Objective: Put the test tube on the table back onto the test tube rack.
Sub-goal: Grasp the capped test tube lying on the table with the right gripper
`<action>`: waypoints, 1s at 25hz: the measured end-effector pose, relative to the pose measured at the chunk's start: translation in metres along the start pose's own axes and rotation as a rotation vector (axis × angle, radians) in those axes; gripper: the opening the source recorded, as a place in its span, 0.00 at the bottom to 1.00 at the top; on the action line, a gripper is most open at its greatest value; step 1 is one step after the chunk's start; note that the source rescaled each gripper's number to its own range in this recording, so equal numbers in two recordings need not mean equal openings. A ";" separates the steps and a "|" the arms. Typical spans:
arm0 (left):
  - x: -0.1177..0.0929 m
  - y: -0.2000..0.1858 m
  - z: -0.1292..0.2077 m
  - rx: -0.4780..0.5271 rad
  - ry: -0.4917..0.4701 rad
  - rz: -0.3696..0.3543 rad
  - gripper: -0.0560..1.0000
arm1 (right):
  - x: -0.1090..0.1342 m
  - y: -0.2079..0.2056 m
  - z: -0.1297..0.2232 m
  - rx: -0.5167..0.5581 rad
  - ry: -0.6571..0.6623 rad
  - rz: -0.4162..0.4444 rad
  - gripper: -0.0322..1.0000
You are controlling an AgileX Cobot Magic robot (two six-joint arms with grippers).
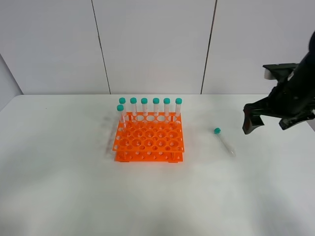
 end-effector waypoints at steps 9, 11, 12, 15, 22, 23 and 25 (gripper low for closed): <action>0.000 0.000 0.000 0.000 0.000 0.000 1.00 | 0.007 0.068 -0.038 0.010 -0.055 -0.025 1.00; 0.000 0.000 0.000 0.000 0.000 0.000 1.00 | 0.012 0.078 -0.040 0.010 -0.068 -0.033 1.00; 0.000 0.000 0.000 0.000 0.000 0.000 1.00 | 0.013 0.082 -0.041 0.011 -0.067 -0.034 1.00; 0.000 0.000 0.000 0.000 0.000 0.000 1.00 | 0.013 0.093 -0.042 0.013 -0.067 -0.034 0.99; 0.000 0.000 0.000 0.000 0.000 0.000 1.00 | 0.012 0.126 -0.050 -0.025 -0.057 -0.029 0.98; 0.000 0.000 0.000 0.000 0.000 0.000 1.00 | 0.012 0.131 -0.050 -0.023 -0.055 -0.031 0.98; 0.000 0.000 0.000 0.000 0.000 0.000 1.00 | 0.012 0.139 -0.049 -0.014 -0.054 -0.033 0.98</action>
Point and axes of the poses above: a point on each arm's last joint axis where the gripper is mounted, y pointing out along that axis toward the gripper, x along the wrist's bending axis when the last joint is at zero, z = x × y, the point moved 7 cm from there along y, pointing out along that axis toward the gripper, and after that the axes turned 6 degrees about -y, right-handed, at the moved point
